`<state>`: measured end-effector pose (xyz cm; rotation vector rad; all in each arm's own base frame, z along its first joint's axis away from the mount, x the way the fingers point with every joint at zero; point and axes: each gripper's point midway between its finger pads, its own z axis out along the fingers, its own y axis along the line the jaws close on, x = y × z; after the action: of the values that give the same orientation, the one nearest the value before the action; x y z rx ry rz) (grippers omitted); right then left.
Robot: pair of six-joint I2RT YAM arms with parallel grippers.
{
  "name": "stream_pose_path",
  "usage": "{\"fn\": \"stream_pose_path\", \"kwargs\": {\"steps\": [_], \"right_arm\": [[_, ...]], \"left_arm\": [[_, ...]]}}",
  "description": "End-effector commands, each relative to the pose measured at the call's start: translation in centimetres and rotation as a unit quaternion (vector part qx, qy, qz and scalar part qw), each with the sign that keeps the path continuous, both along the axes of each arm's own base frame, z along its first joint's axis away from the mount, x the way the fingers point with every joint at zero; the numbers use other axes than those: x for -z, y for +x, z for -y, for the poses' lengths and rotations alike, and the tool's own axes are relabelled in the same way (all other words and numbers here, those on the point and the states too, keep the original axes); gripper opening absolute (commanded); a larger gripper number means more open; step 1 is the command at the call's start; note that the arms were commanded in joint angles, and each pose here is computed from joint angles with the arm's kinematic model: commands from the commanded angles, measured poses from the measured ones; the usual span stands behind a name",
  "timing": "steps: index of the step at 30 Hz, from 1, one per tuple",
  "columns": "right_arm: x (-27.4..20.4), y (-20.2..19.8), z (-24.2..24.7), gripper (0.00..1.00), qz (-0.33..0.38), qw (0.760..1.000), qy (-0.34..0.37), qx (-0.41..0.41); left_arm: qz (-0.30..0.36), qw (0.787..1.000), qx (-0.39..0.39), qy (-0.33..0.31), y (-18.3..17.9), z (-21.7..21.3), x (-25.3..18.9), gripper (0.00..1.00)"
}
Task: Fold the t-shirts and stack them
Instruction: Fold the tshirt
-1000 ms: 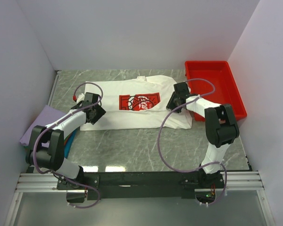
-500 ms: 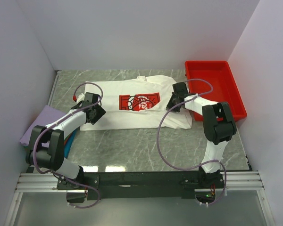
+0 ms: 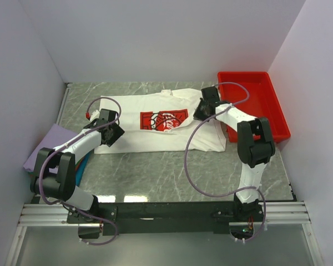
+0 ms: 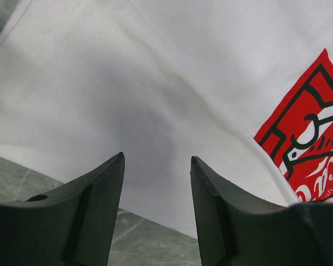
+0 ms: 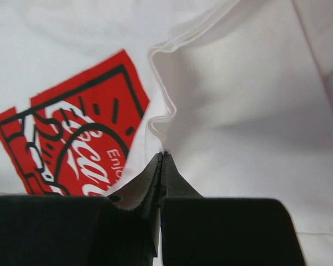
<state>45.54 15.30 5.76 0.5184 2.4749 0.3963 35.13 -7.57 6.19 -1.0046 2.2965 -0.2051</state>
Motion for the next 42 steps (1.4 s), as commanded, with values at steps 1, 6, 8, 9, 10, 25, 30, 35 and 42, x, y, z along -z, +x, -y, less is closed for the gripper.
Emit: {"fn": "stream_pose_path", "kwargs": {"steps": [1, 6, 8, 9, 10, 25, 30, 35, 42], "right_arm": [[-1.2, 1.4, -1.4, 0.00, 0.014, 1.000, -0.008, -0.019], [-2.0, 3.0, -2.9, 0.00, 0.025, 0.999, -0.012, -0.039], [-1.1, 3.2, -3.4, 0.00, 0.017, 0.999, -0.013, -0.046], [-0.9, 3.6, -3.7, 0.00, 0.016, 0.999, -0.013, -0.047], [-0.7, 3.7, -4.0, 0.00, 0.015, 0.999, -0.012, -0.050], [-3.5, 6.6, -8.1, 0.54, 0.059, 0.992, 0.043, -0.108], [-5.5, 5.0, -6.9, 0.63, 0.067, 0.993, 0.029, -0.097], [-4.1, 0.2, -3.8, 0.62, 0.043, 0.997, 0.012, -0.058], [-1.3, -5.7, 1.5, 0.62, 0.011, 1.000, -0.008, 0.000]], "left_arm": [[0.021, 1.000, 0.004, 0.007, 0.5, -0.1, -1.0, 0.56], [0.019, 1.000, 0.007, 0.009, 0.5, -0.1, -1.0, 0.56], [0.018, 1.000, 0.007, 0.009, 0.5, -0.1, -1.0, 0.56], [0.018, 1.000, 0.007, 0.008, 0.6, 0.0, -1.0, 0.56], [0.018, 1.000, 0.008, 0.008, 0.6, 0.0, -1.0, 0.56], [0.021, 1.000, 0.011, 0.011, 0.5, -0.1, -0.8, 0.58], [0.032, 0.999, 0.014, 0.004, 0.7, 0.2, -1.2, 0.59], [0.025, 1.000, -0.001, 0.006, 1.0, 0.0, -0.8, 0.58], [-0.006, 0.997, -0.071, 0.042, -1.7, -2.8, 1.1, 0.56]]}}
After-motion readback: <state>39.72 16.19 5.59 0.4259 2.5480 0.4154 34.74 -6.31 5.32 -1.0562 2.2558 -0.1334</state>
